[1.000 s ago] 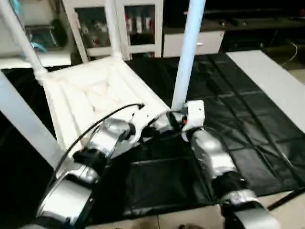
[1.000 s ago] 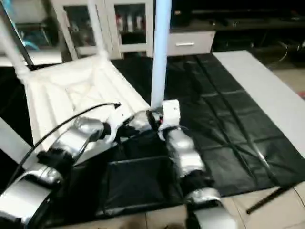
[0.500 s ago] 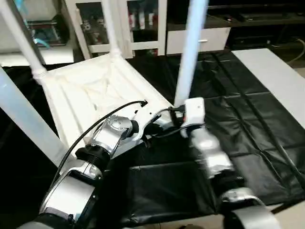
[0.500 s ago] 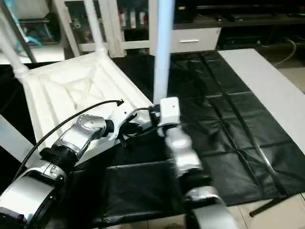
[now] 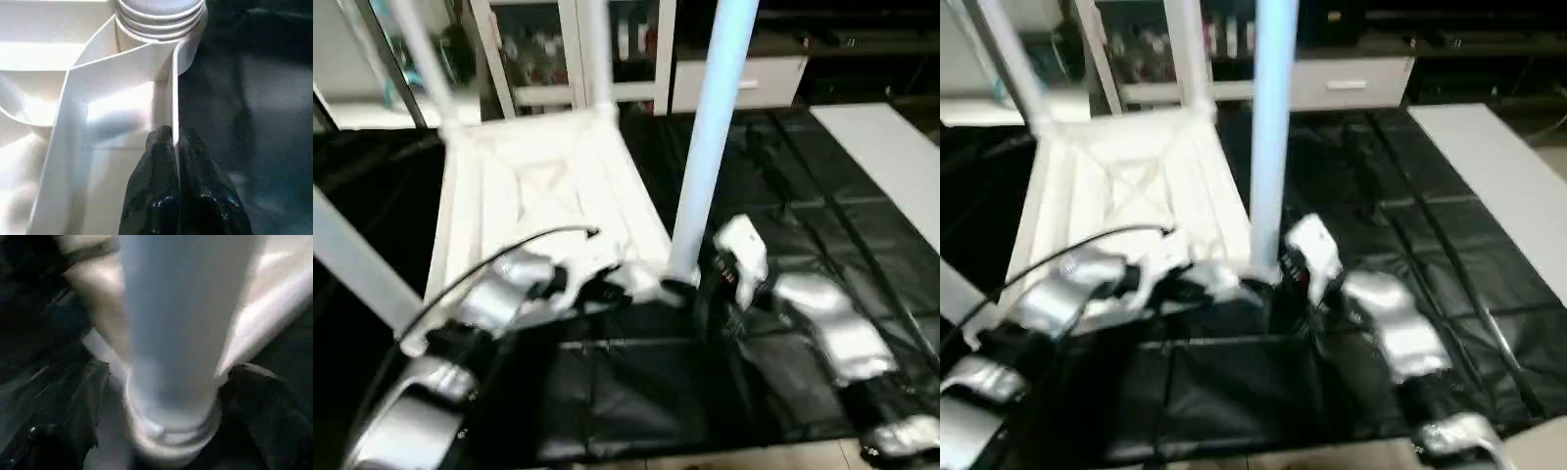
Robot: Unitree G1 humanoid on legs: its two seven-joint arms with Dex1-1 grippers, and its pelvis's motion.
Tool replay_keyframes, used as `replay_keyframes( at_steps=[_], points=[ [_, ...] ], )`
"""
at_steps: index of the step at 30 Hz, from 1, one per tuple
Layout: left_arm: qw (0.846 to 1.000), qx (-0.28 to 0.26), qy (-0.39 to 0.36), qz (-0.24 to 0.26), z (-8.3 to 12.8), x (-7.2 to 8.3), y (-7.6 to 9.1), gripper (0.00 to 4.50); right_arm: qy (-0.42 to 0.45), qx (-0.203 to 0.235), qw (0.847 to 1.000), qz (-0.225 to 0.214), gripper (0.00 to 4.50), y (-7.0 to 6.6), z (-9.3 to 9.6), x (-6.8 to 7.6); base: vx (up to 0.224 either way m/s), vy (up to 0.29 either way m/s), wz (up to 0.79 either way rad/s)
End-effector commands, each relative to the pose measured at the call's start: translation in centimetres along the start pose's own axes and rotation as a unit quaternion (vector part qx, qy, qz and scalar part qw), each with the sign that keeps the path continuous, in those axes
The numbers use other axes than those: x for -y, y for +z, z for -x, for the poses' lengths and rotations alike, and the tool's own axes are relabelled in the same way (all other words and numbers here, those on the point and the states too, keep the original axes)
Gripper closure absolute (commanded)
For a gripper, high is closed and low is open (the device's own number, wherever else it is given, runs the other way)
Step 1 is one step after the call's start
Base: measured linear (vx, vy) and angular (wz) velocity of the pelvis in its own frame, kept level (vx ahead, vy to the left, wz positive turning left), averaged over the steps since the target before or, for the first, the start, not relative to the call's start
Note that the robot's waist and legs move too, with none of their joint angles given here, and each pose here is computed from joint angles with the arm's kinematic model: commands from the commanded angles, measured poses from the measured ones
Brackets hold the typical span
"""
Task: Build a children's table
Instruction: Rotate leg to tighten
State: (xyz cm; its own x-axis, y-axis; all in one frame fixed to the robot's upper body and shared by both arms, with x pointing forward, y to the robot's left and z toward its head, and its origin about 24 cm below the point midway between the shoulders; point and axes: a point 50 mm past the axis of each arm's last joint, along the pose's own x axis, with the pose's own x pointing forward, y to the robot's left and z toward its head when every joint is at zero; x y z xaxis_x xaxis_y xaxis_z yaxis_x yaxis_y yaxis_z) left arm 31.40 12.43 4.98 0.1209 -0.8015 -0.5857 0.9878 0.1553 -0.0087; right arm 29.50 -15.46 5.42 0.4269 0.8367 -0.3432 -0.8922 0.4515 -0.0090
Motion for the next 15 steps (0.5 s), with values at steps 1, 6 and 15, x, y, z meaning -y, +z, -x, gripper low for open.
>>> replay_keyframes(
  at_steps=[1,6,15],
  points=[
    [0.995,-0.029,-0.090,0.016,-1.37,2.11,-1.15,4.50,0.050,-0.002,0.999,0.007,0.26,0.43,0.22,-0.61,0.000,0.000,0.00],
    [0.994,-0.031,-0.103,0.021,-1.18,2.68,-1.31,4.50,0.071,-0.005,0.997,0.004,0.26,0.62,0.84,-0.55,0.000,0.000,0.00],
    [0.995,-0.038,-0.086,0.023,-1.21,2.45,-1.28,4.50,0.090,-0.010,0.996,-0.007,0.51,0.42,0.66,-0.56,0.000,0.000,0.00]
  ],
)
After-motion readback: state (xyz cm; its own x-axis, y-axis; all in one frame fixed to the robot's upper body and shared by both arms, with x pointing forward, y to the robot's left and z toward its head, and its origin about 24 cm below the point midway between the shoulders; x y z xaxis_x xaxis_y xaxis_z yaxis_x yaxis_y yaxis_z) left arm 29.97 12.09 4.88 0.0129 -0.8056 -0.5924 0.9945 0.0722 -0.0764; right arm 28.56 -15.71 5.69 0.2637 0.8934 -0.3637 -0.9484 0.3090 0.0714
